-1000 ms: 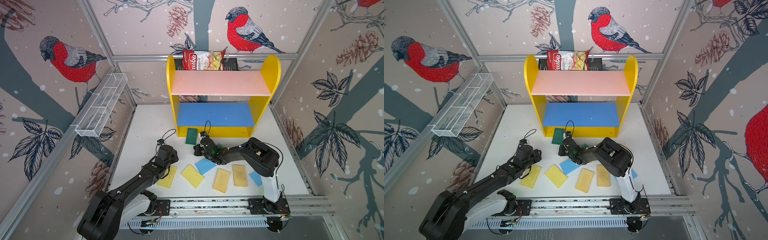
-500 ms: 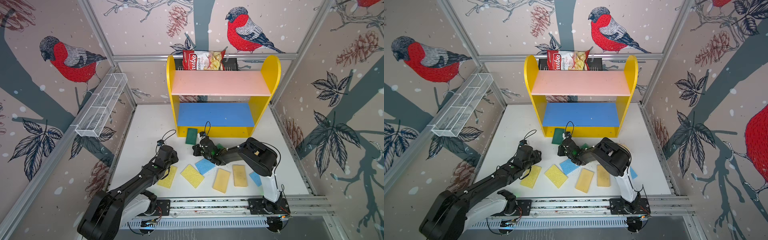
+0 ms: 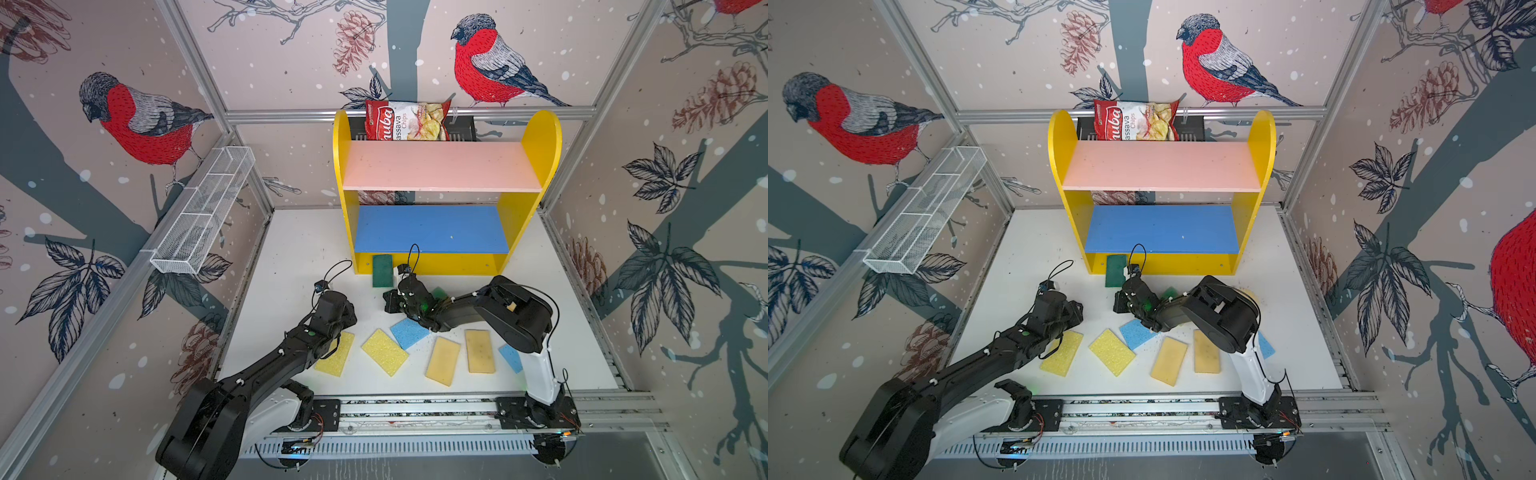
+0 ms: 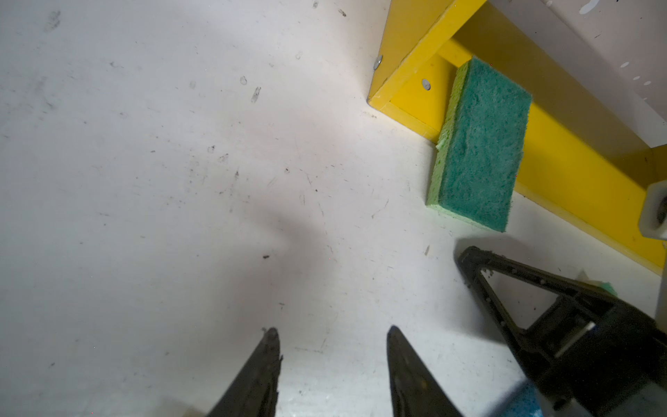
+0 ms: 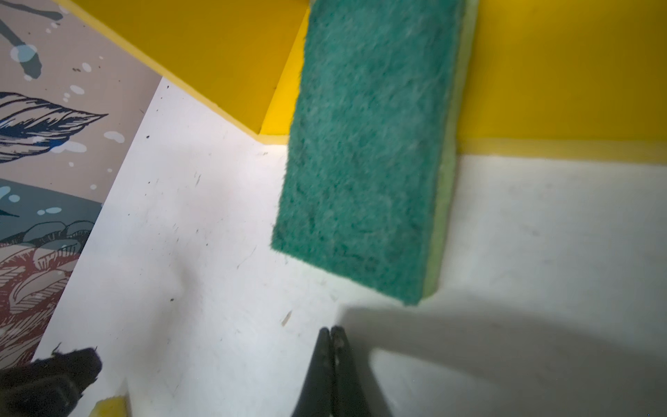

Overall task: Arrange cleaning sponges on a shelf
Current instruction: Move the cleaning sponge to the shelf.

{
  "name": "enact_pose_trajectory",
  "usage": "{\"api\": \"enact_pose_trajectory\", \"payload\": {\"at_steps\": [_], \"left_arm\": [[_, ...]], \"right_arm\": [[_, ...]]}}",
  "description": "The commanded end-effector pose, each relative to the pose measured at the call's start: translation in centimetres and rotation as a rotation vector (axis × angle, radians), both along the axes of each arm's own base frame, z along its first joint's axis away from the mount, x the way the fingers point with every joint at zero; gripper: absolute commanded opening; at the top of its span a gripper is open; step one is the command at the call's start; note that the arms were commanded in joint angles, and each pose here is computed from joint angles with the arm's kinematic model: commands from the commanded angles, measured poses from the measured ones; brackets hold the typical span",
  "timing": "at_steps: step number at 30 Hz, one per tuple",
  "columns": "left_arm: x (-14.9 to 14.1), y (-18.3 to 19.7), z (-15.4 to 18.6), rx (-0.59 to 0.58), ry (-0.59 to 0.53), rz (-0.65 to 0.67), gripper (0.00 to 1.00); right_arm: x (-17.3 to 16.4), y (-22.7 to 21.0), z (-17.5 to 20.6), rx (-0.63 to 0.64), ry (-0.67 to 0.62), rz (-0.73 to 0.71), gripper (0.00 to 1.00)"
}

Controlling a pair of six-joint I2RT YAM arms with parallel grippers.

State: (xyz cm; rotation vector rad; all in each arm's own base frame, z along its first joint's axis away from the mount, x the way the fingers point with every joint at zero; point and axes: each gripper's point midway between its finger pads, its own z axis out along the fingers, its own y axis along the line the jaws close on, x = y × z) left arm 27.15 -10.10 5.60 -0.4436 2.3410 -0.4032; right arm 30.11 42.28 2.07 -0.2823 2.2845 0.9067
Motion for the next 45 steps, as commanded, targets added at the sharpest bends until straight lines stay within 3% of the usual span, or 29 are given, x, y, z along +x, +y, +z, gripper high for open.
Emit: {"api": "enact_pose_trajectory", "payload": {"at_steps": [1,12,21,27,30,41,45], "left_arm": [[0.4,-0.2,0.2,-0.005,-0.01,-0.002,0.48],[0.3,-0.5,0.1,-0.02,0.005,-0.004,0.48],[0.3,-0.5,-0.1,-0.027,0.0,-0.007,0.48],[0.5,-1.0,-0.5,-0.026,0.015,-0.034,0.12],[0.5,-1.4,-0.6,-0.019,0.028,-0.055,0.05],[0.2,-1.3,-0.9,-0.022,0.036,-0.055,0.04],[0.2,-1.3,-1.0,-0.027,0.033,-0.055,0.05]], "right_arm": [[-0.5,-0.3,-0.8,-0.022,0.011,-0.001,0.01],[2.8,-0.4,0.0,-0.005,-0.017,-0.041,0.02],[0.2,-0.8,-0.4,-0.026,0.002,-0.013,0.02],[-1.2,-2.0,-0.7,-0.018,0.021,-0.026,0.02],[-1.2,-1.5,-1.3,-0.03,0.028,-0.01,0.02],[3.2,-0.1,-1.0,0.011,-0.017,-0.065,0.02],[3.3,-0.2,-0.8,0.025,-0.012,-0.064,0.02]]}}
